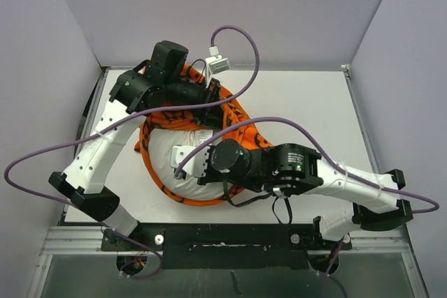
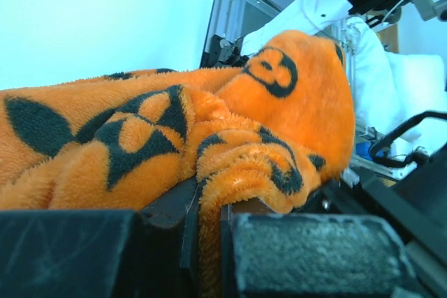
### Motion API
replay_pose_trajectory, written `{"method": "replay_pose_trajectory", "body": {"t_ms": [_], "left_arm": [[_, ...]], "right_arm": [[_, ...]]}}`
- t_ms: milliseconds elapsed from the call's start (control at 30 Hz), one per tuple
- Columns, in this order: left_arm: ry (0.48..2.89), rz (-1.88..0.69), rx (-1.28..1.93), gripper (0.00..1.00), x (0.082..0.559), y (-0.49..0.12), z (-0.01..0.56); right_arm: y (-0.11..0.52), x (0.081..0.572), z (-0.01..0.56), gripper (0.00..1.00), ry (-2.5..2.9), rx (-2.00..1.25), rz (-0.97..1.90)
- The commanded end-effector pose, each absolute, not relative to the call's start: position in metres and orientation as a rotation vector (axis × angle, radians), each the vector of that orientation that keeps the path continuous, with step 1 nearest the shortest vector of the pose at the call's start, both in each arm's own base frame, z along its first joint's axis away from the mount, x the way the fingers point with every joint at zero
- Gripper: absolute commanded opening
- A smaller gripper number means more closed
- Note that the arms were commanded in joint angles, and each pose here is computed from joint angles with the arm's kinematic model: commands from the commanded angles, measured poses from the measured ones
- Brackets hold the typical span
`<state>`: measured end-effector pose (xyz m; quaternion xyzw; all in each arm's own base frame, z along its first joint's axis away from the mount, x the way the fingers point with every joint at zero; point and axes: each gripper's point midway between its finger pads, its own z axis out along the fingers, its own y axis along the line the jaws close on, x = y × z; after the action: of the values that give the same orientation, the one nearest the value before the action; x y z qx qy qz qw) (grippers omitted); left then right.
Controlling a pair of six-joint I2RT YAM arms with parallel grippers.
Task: Remove the pillowcase from the pillow
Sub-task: Remove the pillow from the pillowcase.
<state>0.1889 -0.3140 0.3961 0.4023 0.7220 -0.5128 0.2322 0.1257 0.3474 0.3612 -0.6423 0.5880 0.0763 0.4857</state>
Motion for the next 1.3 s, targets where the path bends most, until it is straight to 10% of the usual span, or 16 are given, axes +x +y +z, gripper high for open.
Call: {"method": "replay_pose_trajectory", "body": {"t_ms": [0, 333, 567, 933, 967, 1067, 1267], "left_arm": [[1.885, -1.378, 1.051, 0.0, 0.243, -0.354, 0.395], [1.892, -1.484, 1.017, 0.0, 0.247, -0.381, 0.398], [2.013, -0.995, 0.702, 0.0, 0.35, -0.347, 0.363], [2.03, -0.646, 0.607, 0.0, 0.404, -0.261, 0.335], [2.019, -0.64, 0.619, 0.0, 0.403, -0.256, 0.334], [1.975, -0.711, 0.611, 0.0, 0.399, -0.242, 0.341], [1.967, -0.771, 0.65, 0.0, 0.386, -0.228, 0.347]], "right_arm": [[0.432, 0.021, 0.345, 0.0, 1.217, -1.808, 0.626], [0.506, -0.06, 0.364, 0.0, 0.902, -1.861, 0.93], [0.516, -0.11, 0.353, 0.0, 0.828, -1.928, 1.001], [0.474, -0.074, 0.372, 0.0, 0.939, -1.753, 0.967], [0.468, -0.06, 0.377, 0.03, 0.986, -1.688, 0.95], [0.44, -0.017, 0.406, 0.66, 1.079, -1.439, 0.913], [0.354, 0.03, 0.45, 0.82, 1.169, -1.016, 0.921]]}}
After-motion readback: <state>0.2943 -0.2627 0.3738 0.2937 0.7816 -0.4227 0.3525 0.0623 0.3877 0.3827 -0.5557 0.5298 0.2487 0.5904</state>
